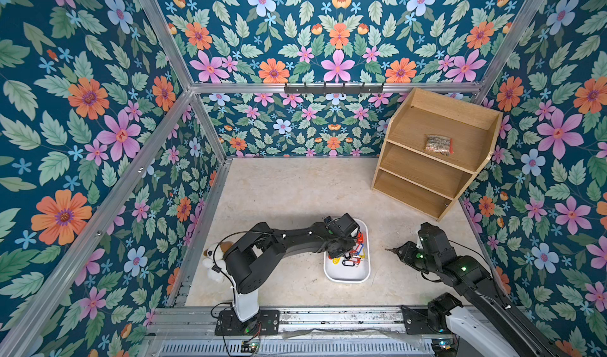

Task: Take the keys out of the storage box
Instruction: Pick up the key from the storage box.

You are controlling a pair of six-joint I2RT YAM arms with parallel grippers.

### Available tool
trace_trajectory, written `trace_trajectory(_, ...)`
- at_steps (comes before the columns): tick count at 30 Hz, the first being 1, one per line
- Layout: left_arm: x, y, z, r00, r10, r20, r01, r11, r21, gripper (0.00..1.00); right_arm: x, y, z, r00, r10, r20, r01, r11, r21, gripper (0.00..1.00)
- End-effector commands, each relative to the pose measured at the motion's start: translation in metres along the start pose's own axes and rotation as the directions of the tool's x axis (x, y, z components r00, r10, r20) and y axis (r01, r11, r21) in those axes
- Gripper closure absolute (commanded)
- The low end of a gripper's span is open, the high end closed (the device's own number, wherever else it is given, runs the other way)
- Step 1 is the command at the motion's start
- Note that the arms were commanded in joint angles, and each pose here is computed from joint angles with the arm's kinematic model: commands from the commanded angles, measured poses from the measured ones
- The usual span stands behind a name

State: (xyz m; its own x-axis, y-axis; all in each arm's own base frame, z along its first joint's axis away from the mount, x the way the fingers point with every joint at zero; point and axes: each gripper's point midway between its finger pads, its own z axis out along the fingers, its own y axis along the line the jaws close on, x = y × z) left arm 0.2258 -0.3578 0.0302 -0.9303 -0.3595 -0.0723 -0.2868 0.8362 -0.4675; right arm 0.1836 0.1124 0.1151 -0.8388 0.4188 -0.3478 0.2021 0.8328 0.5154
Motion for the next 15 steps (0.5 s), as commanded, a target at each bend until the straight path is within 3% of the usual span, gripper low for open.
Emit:
trace_trajectory(1,-0.002,0.007,-0.002,1.000,0.018,0.016,-0.018,0.999,-0.030,0.87,-0.001,0.002,0.000,1.000,0.000,0.005,0.000,1.000,-0.010,0.70)
trace_trajectory(7,-0.010,-0.002,-0.022,0.994,0.088,0.066,-0.085,0.995,-0.049,1.00,-0.001,0.001,-0.001,1.000,0.002,0.006,-0.002,1.000,-0.008,0.71)
trace_trajectory(15,-0.014,-0.026,-0.061,0.968,0.242,0.068,-0.238,0.969,-0.061,1.00,-0.001,0.001,-0.002,1.000,0.004,0.006,-0.004,1.000,-0.006,0.72)
